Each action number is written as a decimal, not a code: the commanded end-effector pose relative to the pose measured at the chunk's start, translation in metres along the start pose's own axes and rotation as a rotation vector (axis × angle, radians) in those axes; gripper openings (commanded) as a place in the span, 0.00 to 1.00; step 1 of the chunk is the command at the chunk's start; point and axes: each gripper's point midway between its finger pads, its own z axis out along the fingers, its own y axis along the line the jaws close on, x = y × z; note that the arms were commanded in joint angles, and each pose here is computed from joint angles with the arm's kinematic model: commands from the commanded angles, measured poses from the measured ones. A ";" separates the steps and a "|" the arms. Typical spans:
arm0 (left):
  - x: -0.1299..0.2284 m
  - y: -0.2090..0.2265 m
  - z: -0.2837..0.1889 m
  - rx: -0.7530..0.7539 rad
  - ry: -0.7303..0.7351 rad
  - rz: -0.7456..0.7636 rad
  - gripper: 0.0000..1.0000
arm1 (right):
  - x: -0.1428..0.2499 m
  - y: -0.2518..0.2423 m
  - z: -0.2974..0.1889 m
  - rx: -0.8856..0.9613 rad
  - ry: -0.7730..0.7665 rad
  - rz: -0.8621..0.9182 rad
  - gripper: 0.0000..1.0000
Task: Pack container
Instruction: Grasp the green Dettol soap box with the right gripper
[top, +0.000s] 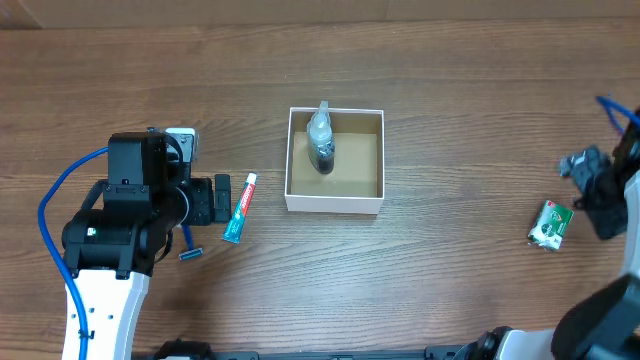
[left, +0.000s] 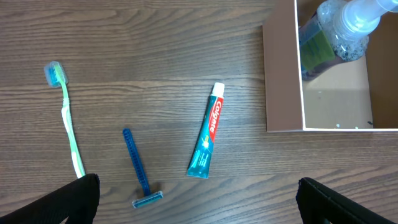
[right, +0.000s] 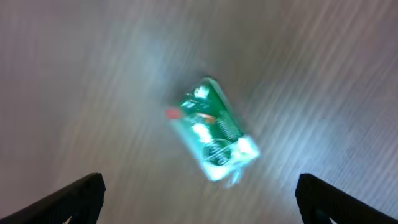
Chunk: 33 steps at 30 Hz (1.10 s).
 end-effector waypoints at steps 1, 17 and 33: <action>-0.008 -0.005 -0.005 0.022 -0.025 -0.004 1.00 | 0.012 -0.012 0.036 -0.011 0.061 -0.138 1.00; -0.007 -0.005 -0.005 0.022 -0.021 -0.005 1.00 | 0.028 -0.010 0.110 -0.014 0.187 -0.272 1.00; -0.006 -0.005 -0.005 0.022 -0.019 -0.005 1.00 | 0.040 -0.005 0.119 -0.067 0.213 -0.293 1.00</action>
